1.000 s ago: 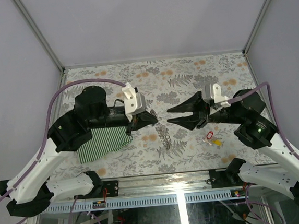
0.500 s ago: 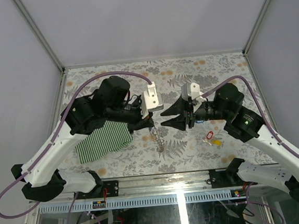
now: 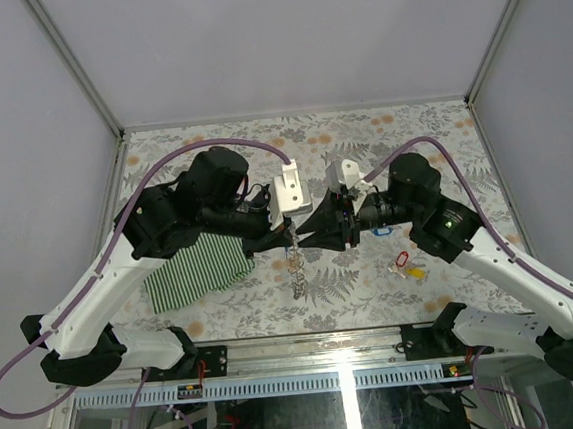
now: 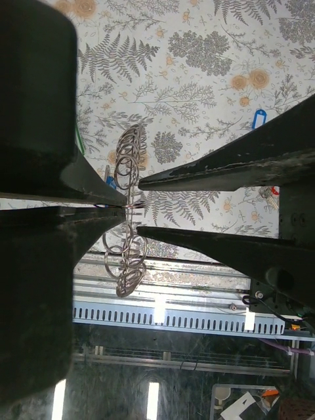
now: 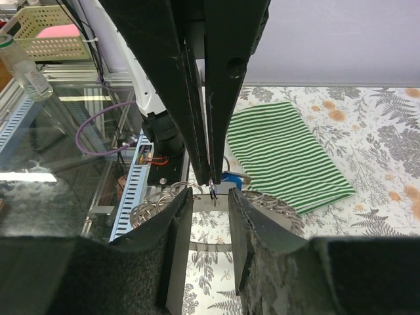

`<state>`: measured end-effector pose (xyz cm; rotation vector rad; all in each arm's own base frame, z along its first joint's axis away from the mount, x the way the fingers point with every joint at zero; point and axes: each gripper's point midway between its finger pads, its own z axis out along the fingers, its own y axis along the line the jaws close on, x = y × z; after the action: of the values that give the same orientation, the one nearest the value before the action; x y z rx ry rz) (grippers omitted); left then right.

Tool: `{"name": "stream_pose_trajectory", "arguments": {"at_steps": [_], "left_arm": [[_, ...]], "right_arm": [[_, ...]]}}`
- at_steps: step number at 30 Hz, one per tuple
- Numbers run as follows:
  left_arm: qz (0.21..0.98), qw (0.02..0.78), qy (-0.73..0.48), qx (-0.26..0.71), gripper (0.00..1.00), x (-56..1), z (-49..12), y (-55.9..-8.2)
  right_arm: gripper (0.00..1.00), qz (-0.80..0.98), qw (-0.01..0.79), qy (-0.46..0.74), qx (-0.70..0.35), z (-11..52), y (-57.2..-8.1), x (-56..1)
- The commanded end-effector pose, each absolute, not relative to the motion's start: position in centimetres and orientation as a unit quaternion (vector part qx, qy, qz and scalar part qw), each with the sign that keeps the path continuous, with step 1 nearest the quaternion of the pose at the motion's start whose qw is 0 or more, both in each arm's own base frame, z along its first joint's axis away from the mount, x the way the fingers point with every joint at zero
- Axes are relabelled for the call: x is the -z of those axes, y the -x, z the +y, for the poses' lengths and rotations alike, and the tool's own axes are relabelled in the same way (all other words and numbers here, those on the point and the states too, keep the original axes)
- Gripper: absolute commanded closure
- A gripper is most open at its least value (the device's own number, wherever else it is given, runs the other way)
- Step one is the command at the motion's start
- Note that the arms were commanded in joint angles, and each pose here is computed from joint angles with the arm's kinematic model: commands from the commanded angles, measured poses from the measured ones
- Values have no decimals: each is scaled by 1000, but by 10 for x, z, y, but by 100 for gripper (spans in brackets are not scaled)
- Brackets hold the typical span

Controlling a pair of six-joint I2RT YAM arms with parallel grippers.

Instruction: Put the keys on the keyring

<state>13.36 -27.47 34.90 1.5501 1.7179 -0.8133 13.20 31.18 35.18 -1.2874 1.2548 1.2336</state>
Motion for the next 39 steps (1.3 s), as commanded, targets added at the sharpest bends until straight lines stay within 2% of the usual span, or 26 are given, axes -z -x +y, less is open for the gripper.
{"name": "stream_pose_trajectory", "arguments": {"at_steps": [1, 7, 14, 17, 19, 24, 26, 28, 34, 39], "left_arm": [[640, 363, -600, 315, 100, -365, -278, -135], [638, 362, -601, 318, 100, -366, -279, -133], [638, 363, -601, 315, 100, -364, -279, -134], [637, 365, -602, 313, 100, -364, -279, -135], [637, 370, -601, 311, 100, -364, -279, -136], [616, 402, -597, 318, 79, -374, -279, -135], [602, 428, -591, 323, 68, -384, -277, -133], [590, 456, -579, 328, 61, -392, -276, -133], [546, 518, -553, 357, 57, -413, -274, -125], [530, 538, -545, 363, 56, -416, -270, -121]], "right_arm": [[66, 475, 469, 533, -520, 318, -126, -368], [70, 474, 463, 535, -524, 321, -128, -366], [89, 475, 460, 536, -525, 324, -130, -364], [100, 475, 462, 535, -524, 323, -130, -364], [100, 472, 468, 534, -522, 322, -130, -367], [100, 456, 490, 533, -517, 316, -125, -381], [100, 451, 496, 534, -515, 313, -123, -387], [100, 446, 501, 536, -513, 310, -120, -392], [100, 437, 510, 537, -511, 305, -116, -402], [100, 426, 517, 537, -513, 302, -111, -412]]}}
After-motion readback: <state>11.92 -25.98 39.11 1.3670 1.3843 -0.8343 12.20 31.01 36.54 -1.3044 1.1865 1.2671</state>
